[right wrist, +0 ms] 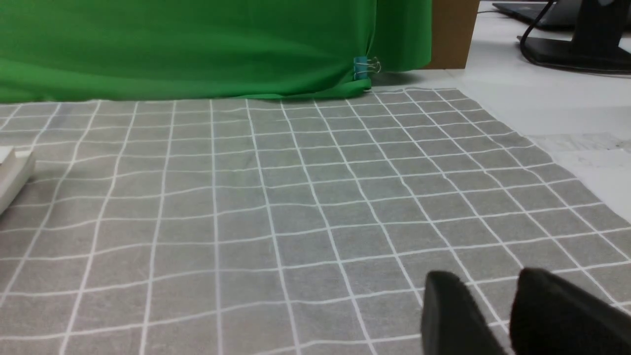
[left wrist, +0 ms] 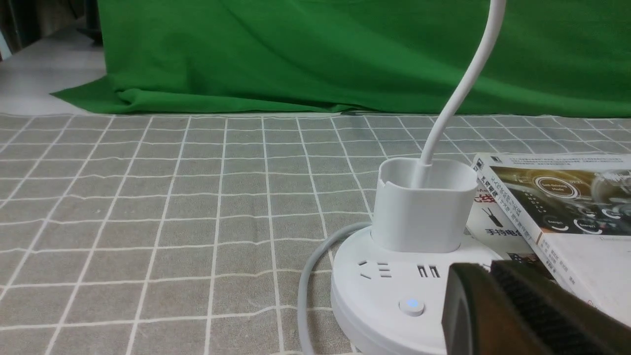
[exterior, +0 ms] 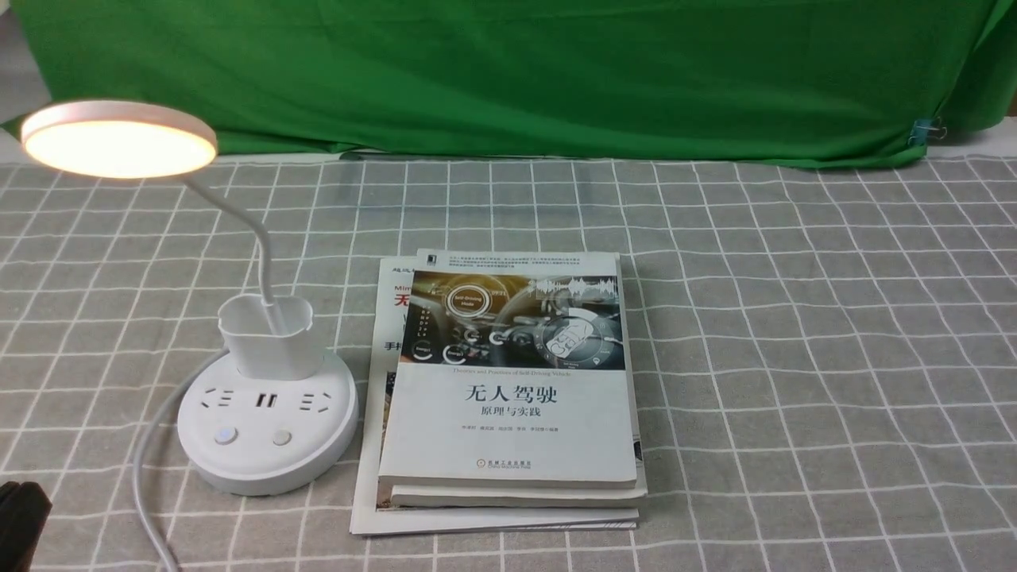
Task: Turn on the desk lamp on the grey coffee tablecloth with your hand.
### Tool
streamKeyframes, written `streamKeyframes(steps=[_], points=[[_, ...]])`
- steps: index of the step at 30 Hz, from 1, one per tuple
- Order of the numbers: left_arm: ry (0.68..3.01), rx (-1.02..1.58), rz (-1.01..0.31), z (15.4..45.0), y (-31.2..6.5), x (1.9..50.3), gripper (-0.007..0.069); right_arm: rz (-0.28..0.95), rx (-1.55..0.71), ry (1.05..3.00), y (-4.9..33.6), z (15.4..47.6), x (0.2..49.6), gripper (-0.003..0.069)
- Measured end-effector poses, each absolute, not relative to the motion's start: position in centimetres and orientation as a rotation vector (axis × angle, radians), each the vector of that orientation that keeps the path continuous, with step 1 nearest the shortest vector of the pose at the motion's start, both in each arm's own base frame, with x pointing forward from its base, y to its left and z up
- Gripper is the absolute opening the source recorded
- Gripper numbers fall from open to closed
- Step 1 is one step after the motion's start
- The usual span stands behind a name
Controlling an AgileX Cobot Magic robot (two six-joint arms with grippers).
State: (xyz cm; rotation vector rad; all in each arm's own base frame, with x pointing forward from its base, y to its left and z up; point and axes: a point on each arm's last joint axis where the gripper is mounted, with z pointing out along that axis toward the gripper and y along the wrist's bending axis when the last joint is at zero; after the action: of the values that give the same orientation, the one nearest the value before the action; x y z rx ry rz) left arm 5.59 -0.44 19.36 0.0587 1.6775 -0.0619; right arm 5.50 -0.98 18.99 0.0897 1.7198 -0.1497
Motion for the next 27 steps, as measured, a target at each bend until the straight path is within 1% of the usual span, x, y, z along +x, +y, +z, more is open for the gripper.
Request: streamKeyframes(steps=[27], points=[[1.675,0.076,-0.042,19.38,-0.42,5.59,0.0027,-0.15,0.09,1.72,-0.98,18.99,5.5,0.0245]])
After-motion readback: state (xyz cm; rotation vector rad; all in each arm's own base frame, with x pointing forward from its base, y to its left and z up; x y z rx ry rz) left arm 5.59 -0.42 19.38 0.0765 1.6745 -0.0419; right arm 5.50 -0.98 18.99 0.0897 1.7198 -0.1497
